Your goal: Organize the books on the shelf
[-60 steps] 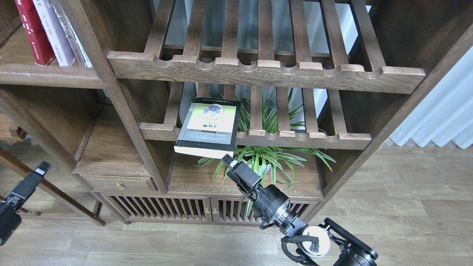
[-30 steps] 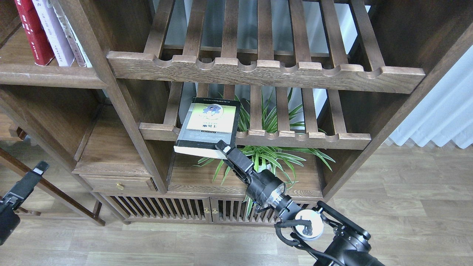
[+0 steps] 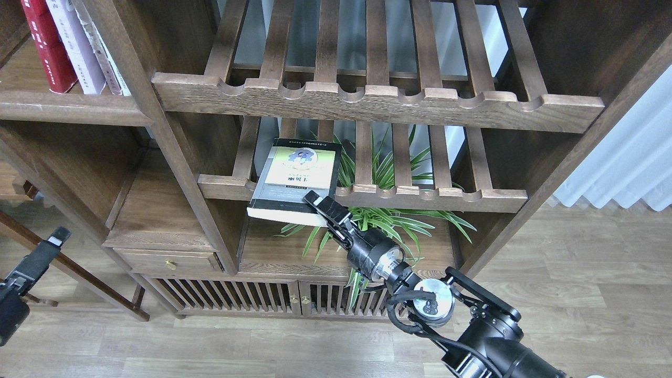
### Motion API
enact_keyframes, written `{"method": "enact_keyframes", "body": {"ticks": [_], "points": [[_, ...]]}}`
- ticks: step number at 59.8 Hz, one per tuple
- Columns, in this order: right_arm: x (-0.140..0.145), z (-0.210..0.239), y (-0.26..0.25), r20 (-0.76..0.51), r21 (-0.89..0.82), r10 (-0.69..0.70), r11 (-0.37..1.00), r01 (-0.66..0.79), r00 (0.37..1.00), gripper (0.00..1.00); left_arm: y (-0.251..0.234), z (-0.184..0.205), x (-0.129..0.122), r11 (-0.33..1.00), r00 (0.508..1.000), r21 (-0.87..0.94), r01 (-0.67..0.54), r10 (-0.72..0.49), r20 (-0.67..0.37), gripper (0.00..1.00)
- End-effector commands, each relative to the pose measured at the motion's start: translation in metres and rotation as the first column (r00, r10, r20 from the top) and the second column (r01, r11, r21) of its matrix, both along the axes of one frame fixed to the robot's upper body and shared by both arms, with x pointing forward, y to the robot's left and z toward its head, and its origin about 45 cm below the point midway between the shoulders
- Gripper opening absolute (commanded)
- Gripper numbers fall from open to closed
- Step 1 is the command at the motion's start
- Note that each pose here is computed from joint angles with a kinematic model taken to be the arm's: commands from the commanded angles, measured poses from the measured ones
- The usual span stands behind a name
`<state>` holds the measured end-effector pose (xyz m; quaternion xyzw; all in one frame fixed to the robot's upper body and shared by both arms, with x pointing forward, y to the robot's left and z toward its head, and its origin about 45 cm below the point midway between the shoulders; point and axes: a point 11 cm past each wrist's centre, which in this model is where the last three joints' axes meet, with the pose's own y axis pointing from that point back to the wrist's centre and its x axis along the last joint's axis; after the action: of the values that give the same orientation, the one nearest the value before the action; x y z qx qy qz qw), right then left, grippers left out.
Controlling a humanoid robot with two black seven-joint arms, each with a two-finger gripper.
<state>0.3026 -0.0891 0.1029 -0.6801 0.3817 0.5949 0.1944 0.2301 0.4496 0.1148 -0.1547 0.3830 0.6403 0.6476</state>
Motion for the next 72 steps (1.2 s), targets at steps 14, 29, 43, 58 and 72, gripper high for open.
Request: {"method": "enact_keyframes", "body": {"ticks": [14, 29, 43, 58, 72], "points": [[-0.007, 0.000, 0.007, 0.015, 0.018, 0.038, 0.999, -0.038, 0.999, 0.04, -0.003, -0.001, 0.000, 0.999, 1.000, -0.047, -0.007, 0.007, 0.004, 1.00], [-0.036, -0.002, 0.016, 0.031, 0.097, 0.121, 0.988, -0.123, 0.992, 0.04, -0.022, -0.010, -0.003, 0.976, 1.000, -0.218, -0.012, 0.011, -0.007, 1.00], [-0.106, -0.018, 0.024, 0.084, 0.186, 0.327, 0.923, -0.337, 0.941, 0.04, -0.072, -0.042, -0.027, 0.888, 0.978, -0.458, 0.027, -0.119, -0.173, 1.00], [-0.145, -0.036, 0.032, 0.022, 0.172, 0.437, 0.884, -0.434, 0.899, 0.04, -0.115, -0.054, -0.037, 0.830, 0.963, -0.557, 0.037, -0.180, -0.203, 1.00], [-0.152, -0.039, 0.032, 0.015, 0.160, 0.448, 0.882, -0.444, 0.894, 0.04, -0.155, -0.052, -0.045, 0.793, 0.946, -0.602, 0.094, -0.259, -0.195, 1.00]]}}
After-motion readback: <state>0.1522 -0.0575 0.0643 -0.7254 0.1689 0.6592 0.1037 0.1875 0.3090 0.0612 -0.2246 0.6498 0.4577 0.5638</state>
